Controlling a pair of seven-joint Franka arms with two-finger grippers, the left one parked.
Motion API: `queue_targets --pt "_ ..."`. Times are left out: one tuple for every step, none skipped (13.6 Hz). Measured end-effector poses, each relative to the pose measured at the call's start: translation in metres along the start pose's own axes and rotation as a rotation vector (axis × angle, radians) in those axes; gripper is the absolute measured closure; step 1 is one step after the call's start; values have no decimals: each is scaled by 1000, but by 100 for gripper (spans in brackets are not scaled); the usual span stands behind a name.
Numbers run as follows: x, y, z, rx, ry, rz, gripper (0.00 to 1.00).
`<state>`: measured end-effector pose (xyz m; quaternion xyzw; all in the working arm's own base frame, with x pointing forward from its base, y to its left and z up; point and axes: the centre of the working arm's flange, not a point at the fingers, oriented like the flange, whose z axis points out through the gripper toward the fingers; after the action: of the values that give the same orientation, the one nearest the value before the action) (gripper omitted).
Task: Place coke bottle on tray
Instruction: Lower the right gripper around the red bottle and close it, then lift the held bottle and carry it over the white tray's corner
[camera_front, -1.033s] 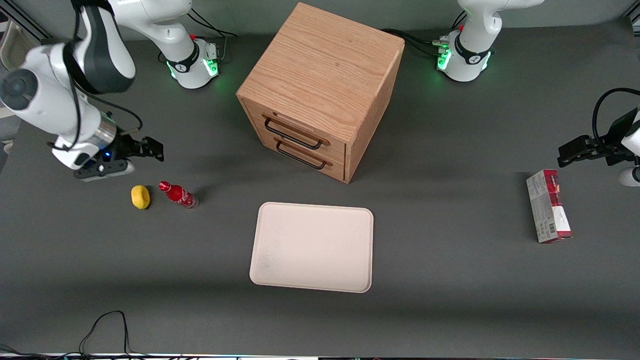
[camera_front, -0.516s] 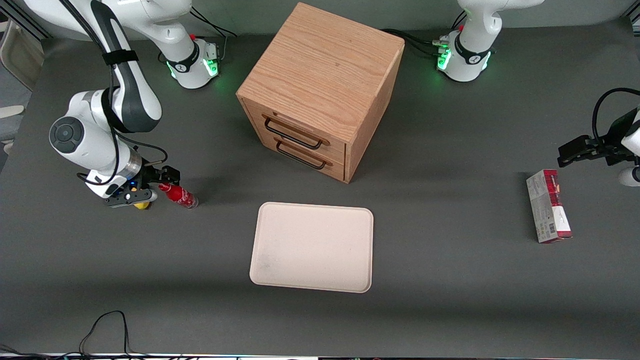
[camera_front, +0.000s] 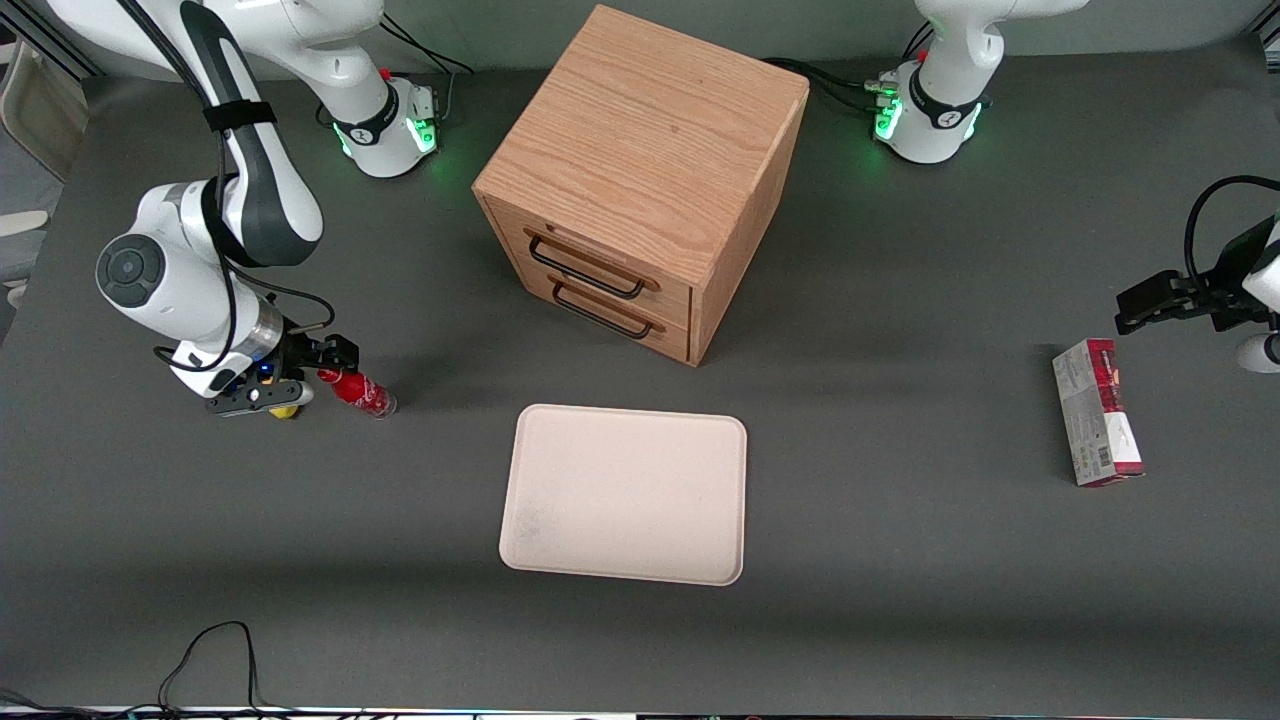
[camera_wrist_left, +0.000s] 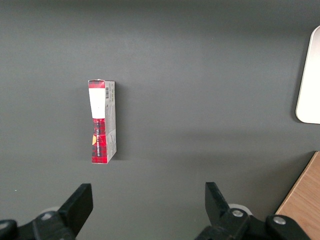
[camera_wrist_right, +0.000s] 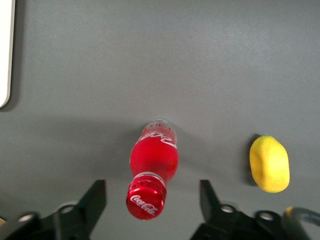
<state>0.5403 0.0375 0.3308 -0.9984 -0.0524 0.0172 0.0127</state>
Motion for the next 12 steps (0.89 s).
queue_targets --pt "0 0 0 7 1 6 36" --pt "0 0 -1 10 2 9 47" --pt "0 -1 -1 11 2 10 56" --pt "0 -1 -1 11 3 12 68" --pt "0 -1 -1 11 3 13 69" --pt "1 -1 -1 11 3 18 69" --pt "1 -2 -3 12 5 26 69" --pt "4 -4 -8 13 3 34 69" --pt "8 -5 -20 15 -14 42 69" --pt "14 -6 -39 18 -36 53 69" --pt "22 -8 -65 21 -52 66 69" --pt "29 -10 -96 23 -59 81 69"
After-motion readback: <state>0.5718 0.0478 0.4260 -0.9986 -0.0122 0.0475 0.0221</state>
